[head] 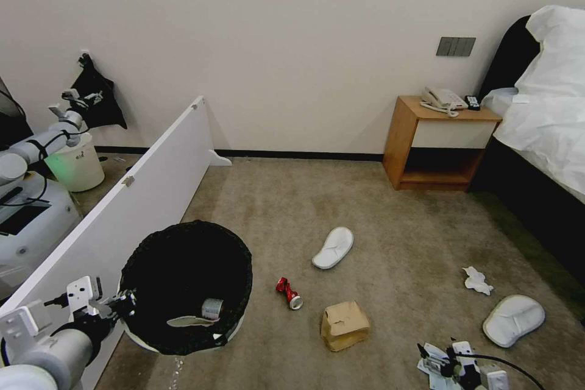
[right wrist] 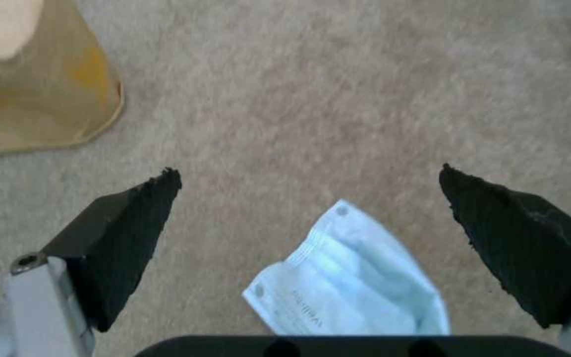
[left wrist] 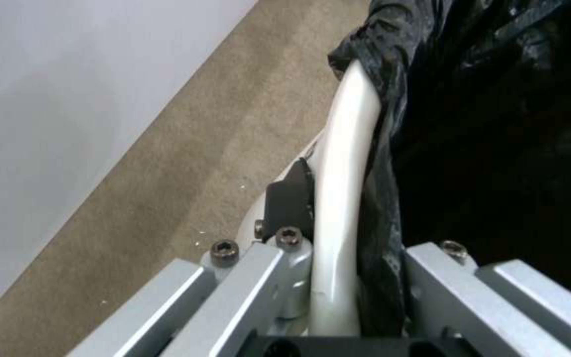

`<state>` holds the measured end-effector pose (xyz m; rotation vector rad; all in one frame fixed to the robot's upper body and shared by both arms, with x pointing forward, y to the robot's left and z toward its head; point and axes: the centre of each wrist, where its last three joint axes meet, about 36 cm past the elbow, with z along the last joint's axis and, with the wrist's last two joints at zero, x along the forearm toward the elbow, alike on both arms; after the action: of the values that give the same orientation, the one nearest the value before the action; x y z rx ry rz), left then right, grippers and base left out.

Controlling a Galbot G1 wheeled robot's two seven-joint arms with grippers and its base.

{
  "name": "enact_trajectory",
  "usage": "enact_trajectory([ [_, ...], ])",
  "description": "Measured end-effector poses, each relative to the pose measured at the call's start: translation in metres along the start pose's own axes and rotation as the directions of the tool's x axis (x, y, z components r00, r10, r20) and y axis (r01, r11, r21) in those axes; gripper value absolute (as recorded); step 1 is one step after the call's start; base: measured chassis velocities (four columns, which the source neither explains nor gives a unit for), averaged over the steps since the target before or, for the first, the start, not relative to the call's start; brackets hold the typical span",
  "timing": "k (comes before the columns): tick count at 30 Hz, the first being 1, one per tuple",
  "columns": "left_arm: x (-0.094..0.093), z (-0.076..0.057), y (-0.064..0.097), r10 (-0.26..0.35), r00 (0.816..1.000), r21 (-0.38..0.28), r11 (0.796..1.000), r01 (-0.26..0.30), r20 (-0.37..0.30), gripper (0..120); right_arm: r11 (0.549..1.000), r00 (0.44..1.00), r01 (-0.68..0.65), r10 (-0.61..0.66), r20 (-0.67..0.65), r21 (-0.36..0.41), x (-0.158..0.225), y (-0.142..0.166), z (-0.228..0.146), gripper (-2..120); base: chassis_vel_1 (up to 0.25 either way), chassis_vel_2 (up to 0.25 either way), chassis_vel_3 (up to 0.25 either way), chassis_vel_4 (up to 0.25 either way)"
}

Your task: Pick up the trash bin, then pick up the garbage from the floor and place it into the trash bin.

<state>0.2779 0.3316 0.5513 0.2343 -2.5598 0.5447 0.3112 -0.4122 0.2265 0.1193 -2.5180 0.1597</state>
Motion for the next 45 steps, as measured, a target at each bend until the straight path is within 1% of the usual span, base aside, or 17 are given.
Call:
enact_trajectory([
  [6,0.003,0.0,-0.001,-0.004,1.0,0.0,1.0,0.004,0.004,2,1.0,0.999,-0.008,0.008,-0.05,0.007,-0.008,0.004,0.004,100,0.0,0.0,0.0,0.0],
  [15,0.009,0.002,-0.004,-0.008,1.0,0.001,1.0,0.008,0.006,2,0.996,0.988,-0.084,0.084,-0.131,0.003,-0.012,0.0,0.013,100,0.0,0.0,0.0,0.0],
  [24,0.011,0.001,-0.004,-0.011,1.0,-0.003,1.0,0.011,0.007,2,0.994,0.982,-0.112,0.11,-0.152,-0.006,-0.01,-0.007,0.021,100,0.0,0.0,0.0,0.0],
  [32,0.011,0.0,-0.004,-0.011,1.0,-0.009,1.0,0.011,0.009,2,0.993,0.982,-0.108,0.101,-0.162,-0.038,-0.017,-0.004,0.032,100,0.0,0.0,0.0,0.0],
  [36,0.01,-0.001,-0.004,-0.007,1.0,-0.01,1.0,0.008,0.012,2,0.993,0.982,-0.1,0.087,-0.167,-0.069,-0.027,0.0,0.034,100,0.0,0.0,0.0,0.0],
  [37,0.01,-0.002,-0.004,-0.008,1.0,-0.01,1.0,0.008,0.012,2,0.992,0.982,-0.099,0.084,-0.17,-0.08,-0.031,0.002,0.035,96,0.0,0.0,0.0,0.0],
  [38,0.01,-0.002,-0.004,-0.008,1.0,-0.01,1.0,0.008,0.012,2,0.992,0.982,-0.099,0.084,-0.17,-0.08,-0.031,0.002,0.035,96,0.0,0.0,0.0,0.0],
  [41,0.009,-0.002,-0.003,-0.009,1.0,-0.008,1.0,0.009,0.012,2,0.99,0.98,-0.101,0.082,-0.179,-0.097,-0.037,0.003,0.038,82,0.0,0.0,0.0,0.0],
  [42,0.009,-0.002,-0.003,-0.009,1.0,-0.008,1.0,0.009,0.012,2,0.99,0.98,-0.101,0.082,-0.179,-0.097,-0.037,0.003,0.038,82,0.0,0.0,0.0,0.0],
  [44,0.009,-0.003,-0.003,-0.008,1.0,-0.006,1.0,0.008,0.012,2,0.989,0.98,-0.104,0.084,-0.181,-0.102,-0.039,0.002,0.038,71,0.0,0.0,0.0,0.0],
  [45,0.009,-0.003,-0.003,-0.008,1.0,-0.006,1.0,0.008,0.012,2,0.989,0.98,-0.104,0.084,-0.181,-0.102,-0.039,0.002,0.038,71,0.0,0.0,0.0,0.0],
])
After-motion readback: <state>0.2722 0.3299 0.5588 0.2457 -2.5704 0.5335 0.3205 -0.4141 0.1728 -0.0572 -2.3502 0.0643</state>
